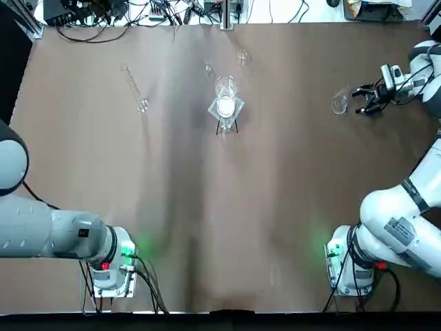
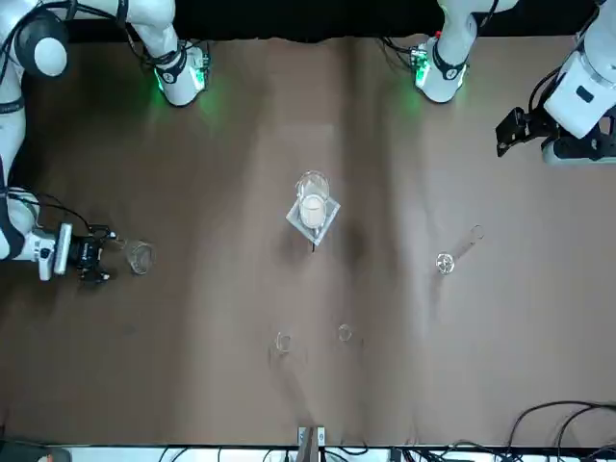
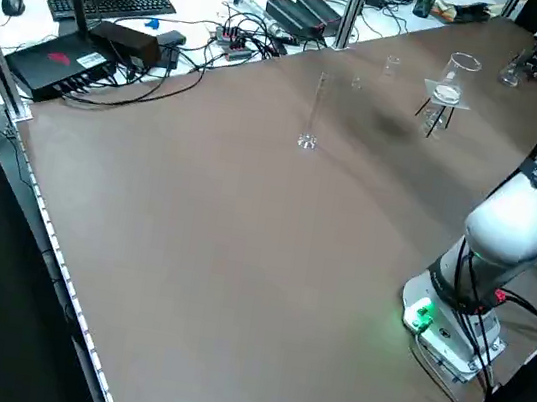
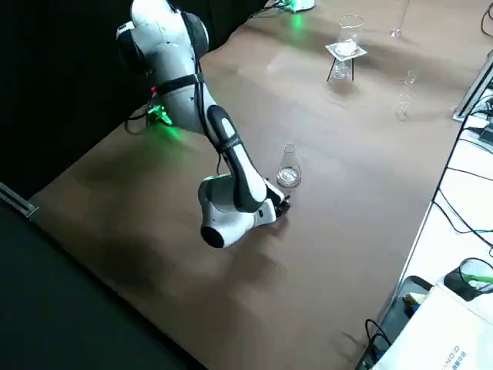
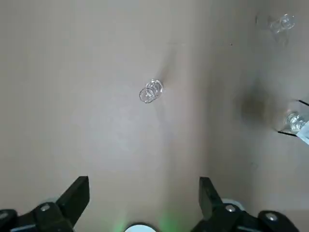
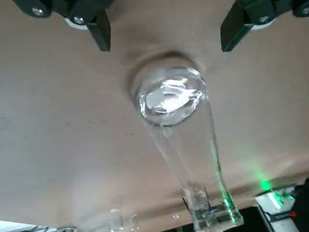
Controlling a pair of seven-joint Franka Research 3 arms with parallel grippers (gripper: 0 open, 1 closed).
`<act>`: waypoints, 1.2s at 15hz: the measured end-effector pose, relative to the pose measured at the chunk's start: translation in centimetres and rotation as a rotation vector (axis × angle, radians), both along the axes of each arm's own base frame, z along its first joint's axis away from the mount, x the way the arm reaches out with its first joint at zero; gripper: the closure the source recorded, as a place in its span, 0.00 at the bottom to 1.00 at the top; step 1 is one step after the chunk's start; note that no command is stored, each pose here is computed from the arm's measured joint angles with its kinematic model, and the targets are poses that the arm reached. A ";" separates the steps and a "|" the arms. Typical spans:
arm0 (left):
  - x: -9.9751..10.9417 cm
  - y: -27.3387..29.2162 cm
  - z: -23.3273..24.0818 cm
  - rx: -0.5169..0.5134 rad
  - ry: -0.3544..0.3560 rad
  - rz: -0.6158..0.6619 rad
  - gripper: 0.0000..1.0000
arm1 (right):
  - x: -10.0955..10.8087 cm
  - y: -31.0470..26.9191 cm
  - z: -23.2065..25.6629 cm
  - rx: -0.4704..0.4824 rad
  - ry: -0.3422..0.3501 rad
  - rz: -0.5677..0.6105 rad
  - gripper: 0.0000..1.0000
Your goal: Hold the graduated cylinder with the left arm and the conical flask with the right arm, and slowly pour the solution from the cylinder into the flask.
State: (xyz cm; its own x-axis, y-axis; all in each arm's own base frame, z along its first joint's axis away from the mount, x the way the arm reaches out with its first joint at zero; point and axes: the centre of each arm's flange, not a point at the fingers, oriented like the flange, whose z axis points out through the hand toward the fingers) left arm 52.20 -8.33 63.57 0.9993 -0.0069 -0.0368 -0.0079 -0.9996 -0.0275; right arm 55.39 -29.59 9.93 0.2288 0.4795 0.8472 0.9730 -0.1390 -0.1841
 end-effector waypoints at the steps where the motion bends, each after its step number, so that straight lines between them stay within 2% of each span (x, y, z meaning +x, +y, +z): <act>1: 0.0 0.0 0.0 0.000 0.000 0.000 0.00 | 0.3 -0.4 0.6 -0.016 -0.007 -0.005 0.00; 3: 0.0 0.0 0.0 0.000 0.000 0.000 0.00 | 1.4 -0.5 2.0 -0.051 0.016 -0.003 0.00; 9: 0.0 0.1 0.0 0.000 0.000 0.002 0.00 | 6.0 3.2 9.0 -0.259 0.252 0.000 0.00; 10: 0.0 0.1 0.0 0.000 -0.001 0.002 0.00 | 7.3 4.9 12.9 -0.372 0.329 -0.017 0.00; 11: 0.0 0.1 0.0 0.000 -0.001 0.002 0.00 | 7.3 4.9 12.9 -0.372 0.329 -0.017 0.00; 12: 0.0 0.1 0.0 0.000 -0.001 0.001 0.00 | 8.0 6.1 15.3 -0.425 0.360 -0.039 0.00; 15: 0.0 0.2 0.0 0.000 -0.001 0.000 0.00 | 9.5 12.4 24.1 -0.523 0.463 -0.102 0.00; 17: 0.0 0.3 0.0 -0.001 -0.001 -0.001 0.00 | 9.7 16.3 27.7 -0.577 0.522 -0.134 0.00; 18: 0.0 0.4 0.1 -0.001 -0.001 0.000 0.00 | 9.5 19.8 30.2 -0.637 0.583 -0.159 0.00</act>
State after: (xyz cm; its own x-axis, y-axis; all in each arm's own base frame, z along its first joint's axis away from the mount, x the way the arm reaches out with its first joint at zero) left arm 52.24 -7.92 63.62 0.9993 -0.0069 -0.0360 -0.0079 -0.9996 -0.0268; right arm 64.87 -9.78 40.12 0.6462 0.7468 0.1570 0.7086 -0.5108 -0.4869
